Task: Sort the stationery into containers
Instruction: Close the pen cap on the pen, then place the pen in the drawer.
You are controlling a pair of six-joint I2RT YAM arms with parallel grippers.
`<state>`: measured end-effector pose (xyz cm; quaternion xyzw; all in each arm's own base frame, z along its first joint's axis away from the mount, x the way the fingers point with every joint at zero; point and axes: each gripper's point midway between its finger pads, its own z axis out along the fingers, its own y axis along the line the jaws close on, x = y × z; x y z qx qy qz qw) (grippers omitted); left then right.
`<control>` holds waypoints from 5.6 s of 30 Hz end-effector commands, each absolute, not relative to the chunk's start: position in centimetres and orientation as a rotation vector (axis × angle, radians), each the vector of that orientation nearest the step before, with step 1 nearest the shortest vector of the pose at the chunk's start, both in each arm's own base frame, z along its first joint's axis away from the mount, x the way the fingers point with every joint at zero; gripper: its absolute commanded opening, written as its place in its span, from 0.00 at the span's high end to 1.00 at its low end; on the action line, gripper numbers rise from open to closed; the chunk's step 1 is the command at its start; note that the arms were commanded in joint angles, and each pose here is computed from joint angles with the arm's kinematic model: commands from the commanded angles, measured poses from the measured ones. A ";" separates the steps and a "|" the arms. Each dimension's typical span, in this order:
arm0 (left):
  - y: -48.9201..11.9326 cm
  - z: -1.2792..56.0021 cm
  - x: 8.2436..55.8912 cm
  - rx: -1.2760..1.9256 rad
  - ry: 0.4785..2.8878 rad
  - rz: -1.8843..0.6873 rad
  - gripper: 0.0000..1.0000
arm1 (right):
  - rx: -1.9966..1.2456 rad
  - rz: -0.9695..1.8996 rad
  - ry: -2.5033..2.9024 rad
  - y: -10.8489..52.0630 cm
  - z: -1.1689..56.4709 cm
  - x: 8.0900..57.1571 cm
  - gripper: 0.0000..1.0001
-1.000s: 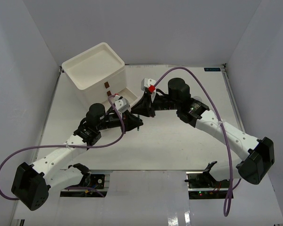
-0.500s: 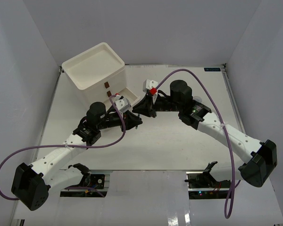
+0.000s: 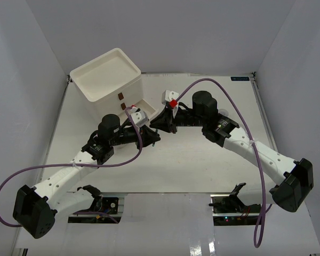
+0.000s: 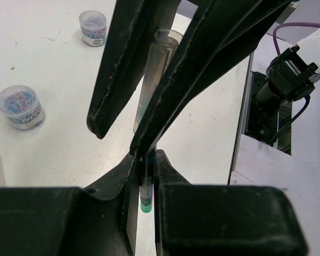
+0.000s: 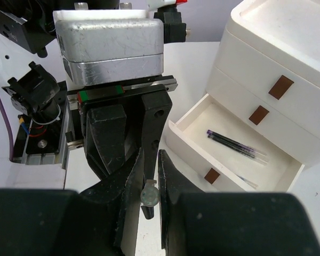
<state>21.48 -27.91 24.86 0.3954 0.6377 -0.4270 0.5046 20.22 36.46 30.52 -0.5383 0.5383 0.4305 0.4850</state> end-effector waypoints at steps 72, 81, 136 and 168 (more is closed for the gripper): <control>-29.6 24.1 25.1 0.880 1.512 -1.047 1.00 | -1.238 1.015 1.621 35.0 31.8 20.4 0.34; -29.8 23.2 25.6 0.866 1.565 -1.048 1.00 | -1.146 0.995 1.518 34.2 34.8 20.3 0.18; -15.4 11.3 41.7 1.064 2.201 0.282 0.67 | -0.618 0.508 1.694 17.9 21.8 19.8 0.02; -11.4 34.6 36.7 -0.060 1.843 -0.121 0.02 | -0.715 0.579 1.745 21.1 19.7 20.5 0.10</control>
